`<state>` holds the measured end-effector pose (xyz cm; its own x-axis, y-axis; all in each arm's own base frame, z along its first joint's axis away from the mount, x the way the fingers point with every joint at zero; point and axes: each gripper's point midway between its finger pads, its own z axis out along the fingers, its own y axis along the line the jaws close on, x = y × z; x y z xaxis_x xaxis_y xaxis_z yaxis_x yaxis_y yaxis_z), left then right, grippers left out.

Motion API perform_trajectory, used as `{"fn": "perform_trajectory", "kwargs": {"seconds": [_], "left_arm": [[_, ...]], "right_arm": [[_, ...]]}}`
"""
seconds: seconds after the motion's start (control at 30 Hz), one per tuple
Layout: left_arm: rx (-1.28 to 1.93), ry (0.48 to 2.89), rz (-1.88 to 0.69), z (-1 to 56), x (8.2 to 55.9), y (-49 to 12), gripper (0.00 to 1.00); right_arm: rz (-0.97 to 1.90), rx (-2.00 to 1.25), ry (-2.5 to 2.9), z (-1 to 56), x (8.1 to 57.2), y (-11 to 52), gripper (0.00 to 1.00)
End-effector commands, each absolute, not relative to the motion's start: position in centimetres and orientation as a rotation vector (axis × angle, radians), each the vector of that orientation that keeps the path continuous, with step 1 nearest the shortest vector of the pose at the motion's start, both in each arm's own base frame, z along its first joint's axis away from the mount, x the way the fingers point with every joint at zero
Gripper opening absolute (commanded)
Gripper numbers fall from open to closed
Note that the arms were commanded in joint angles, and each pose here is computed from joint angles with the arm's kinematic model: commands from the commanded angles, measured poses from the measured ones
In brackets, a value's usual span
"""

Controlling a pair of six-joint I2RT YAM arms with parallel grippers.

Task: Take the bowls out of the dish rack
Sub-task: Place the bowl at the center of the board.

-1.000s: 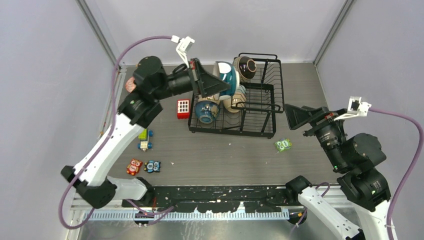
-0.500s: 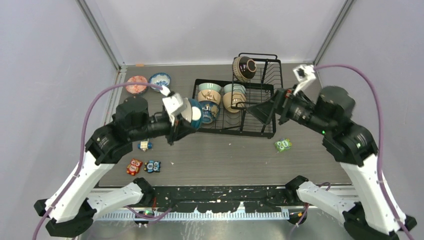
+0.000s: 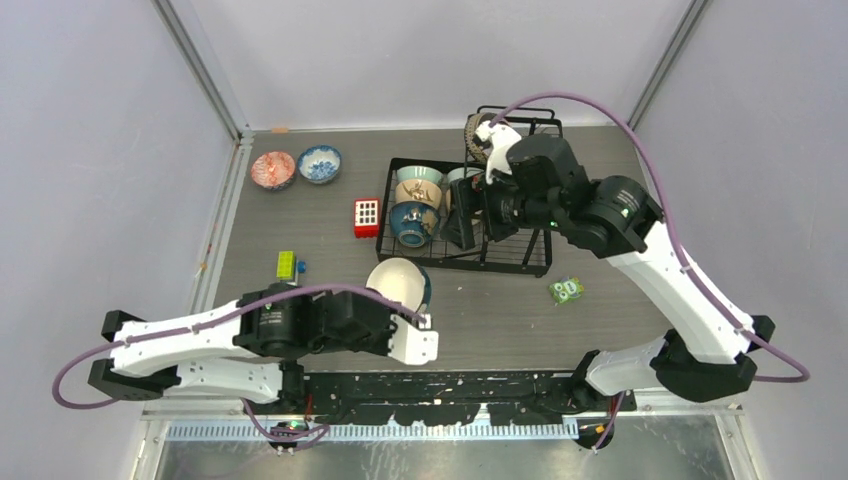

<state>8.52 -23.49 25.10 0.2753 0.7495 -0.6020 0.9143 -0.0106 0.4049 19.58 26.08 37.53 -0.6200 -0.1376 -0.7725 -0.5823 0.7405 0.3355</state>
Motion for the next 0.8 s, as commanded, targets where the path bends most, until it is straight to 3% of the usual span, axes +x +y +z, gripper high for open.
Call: {"fn": "perform_trajectory", "kwargs": {"seconds": [0.0,0.33,0.57,0.77], "left_arm": [[1.91,1.286,-0.024,25.9,10.0,-21.8,0.0],[2.231,1.033,0.281,22.2,8.7,-19.2,0.0],[2.272,0.831,0.315,21.4,7.0,-20.7,0.0],[2.322,0.805,0.232,20.5,5.3,-22.1,0.0]], "right_arm": [[0.589,-0.64,2.192,36.8,18.9,25.2,0.91],[0.437,-0.86,2.255,33.1,16.3,26.6,0.89],[0.454,-0.936,2.223,31.7,14.8,29.4,0.86],[0.483,-0.99,2.208,30.1,13.3,32.7,0.81]]}}
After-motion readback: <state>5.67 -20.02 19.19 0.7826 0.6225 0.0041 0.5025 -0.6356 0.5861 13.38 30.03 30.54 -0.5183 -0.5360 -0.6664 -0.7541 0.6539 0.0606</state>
